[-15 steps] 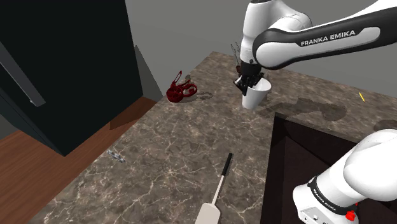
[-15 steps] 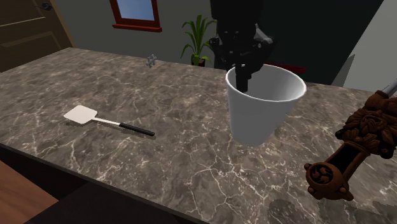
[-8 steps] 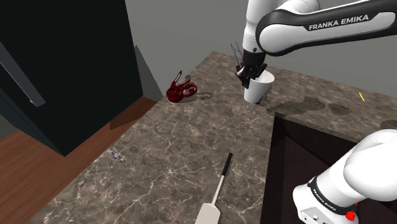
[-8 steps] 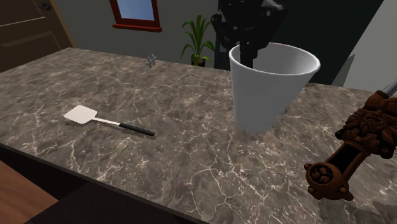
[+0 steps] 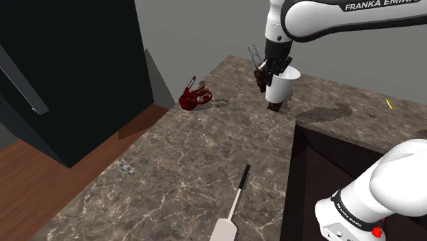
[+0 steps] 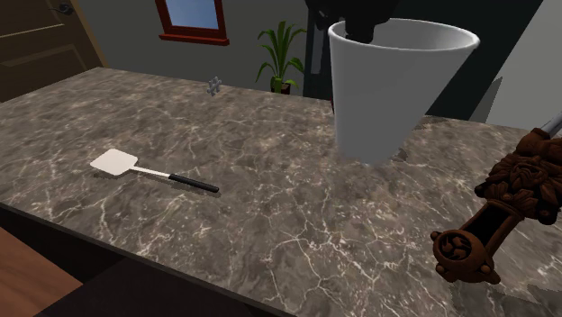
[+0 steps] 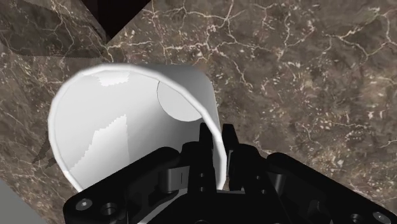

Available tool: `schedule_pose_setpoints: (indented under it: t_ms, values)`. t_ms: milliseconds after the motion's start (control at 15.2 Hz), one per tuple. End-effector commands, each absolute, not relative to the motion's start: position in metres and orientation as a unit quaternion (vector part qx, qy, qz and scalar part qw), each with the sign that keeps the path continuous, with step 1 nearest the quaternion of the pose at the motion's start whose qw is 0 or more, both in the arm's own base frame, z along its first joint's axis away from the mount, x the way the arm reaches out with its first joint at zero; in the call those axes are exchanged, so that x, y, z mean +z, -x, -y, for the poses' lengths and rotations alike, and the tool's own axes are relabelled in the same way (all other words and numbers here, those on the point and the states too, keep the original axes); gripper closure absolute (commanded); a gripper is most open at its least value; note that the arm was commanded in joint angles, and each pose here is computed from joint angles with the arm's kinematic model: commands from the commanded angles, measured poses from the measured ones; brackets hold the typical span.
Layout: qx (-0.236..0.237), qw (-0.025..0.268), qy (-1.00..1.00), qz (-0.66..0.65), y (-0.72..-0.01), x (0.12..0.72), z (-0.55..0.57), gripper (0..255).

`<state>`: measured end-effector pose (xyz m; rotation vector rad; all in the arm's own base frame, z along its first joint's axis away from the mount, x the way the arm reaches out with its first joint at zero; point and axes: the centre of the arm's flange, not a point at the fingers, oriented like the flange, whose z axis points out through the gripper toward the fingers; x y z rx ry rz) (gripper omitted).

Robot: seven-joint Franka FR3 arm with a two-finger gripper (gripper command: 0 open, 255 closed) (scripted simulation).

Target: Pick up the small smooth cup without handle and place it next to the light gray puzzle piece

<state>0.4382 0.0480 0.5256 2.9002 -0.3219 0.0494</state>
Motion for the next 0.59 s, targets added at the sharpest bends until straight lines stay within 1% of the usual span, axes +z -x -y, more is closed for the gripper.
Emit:
schedule_pose_setpoints:
  t_ms: [0, 132, 528]
  values:
    - [0.017, 0.111, -0.988, 0.11, -0.438, 0.537, -0.048, 255]
    - [0.017, 0.111, -0.988, 0.11, -0.438, 0.546, -0.048, 255]
    - [0.017, 0.111, -0.988, 0.11, -0.463, 0.547, -0.124, 255]
